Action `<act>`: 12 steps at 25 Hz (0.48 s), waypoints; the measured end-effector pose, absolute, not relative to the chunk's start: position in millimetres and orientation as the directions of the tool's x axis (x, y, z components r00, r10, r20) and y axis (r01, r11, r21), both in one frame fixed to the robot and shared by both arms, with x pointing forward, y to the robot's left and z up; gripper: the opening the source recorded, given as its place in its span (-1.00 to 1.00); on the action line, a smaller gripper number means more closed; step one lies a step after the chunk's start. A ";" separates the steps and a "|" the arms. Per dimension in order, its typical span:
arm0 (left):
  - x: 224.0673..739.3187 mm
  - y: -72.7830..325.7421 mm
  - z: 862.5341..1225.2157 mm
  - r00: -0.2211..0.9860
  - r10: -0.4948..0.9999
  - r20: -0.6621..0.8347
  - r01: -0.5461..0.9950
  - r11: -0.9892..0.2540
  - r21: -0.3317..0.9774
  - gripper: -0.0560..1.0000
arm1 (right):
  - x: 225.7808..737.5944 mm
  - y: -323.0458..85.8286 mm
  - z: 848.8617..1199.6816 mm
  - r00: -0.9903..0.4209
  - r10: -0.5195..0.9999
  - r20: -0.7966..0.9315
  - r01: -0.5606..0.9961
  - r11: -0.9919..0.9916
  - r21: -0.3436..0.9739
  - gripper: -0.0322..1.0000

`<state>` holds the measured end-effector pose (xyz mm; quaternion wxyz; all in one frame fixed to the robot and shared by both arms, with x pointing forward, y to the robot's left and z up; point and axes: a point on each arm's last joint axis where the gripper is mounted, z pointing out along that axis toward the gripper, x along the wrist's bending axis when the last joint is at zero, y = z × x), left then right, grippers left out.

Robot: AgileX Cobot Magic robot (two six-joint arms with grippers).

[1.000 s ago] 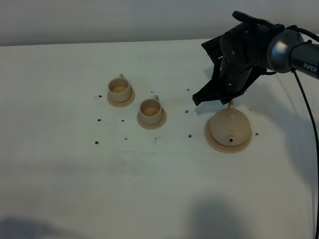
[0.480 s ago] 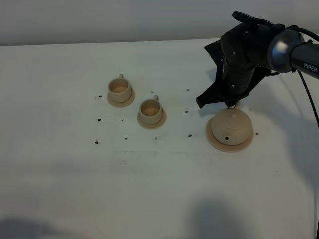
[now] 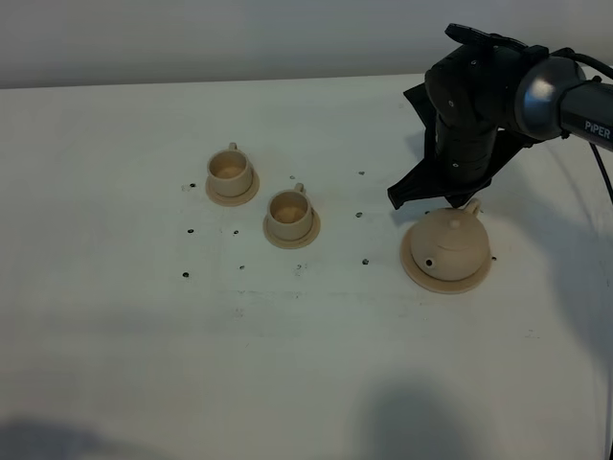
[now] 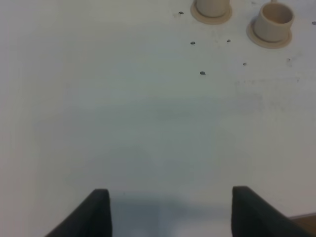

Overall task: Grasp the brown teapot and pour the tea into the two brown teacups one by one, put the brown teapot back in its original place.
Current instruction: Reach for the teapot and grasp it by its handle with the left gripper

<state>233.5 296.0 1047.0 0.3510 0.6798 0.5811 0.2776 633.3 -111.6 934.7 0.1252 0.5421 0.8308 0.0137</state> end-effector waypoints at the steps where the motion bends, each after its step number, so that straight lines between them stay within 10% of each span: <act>1: 233.5 296.0 1047.0 0.171 0.985 -0.031 0.595 -0.078 0.800 0.05 | 633.1 -111.9 934.7 -0.378 0.905 -0.195 0.899 0.409 0.156 -0.95; 12: 233.5 296.0 1047.0 0.171 0.985 -0.031 0.595 -0.078 0.800 0.05 | 629.8 -116.5 934.6 -0.332 0.917 -0.221 0.925 0.362 0.114 -0.95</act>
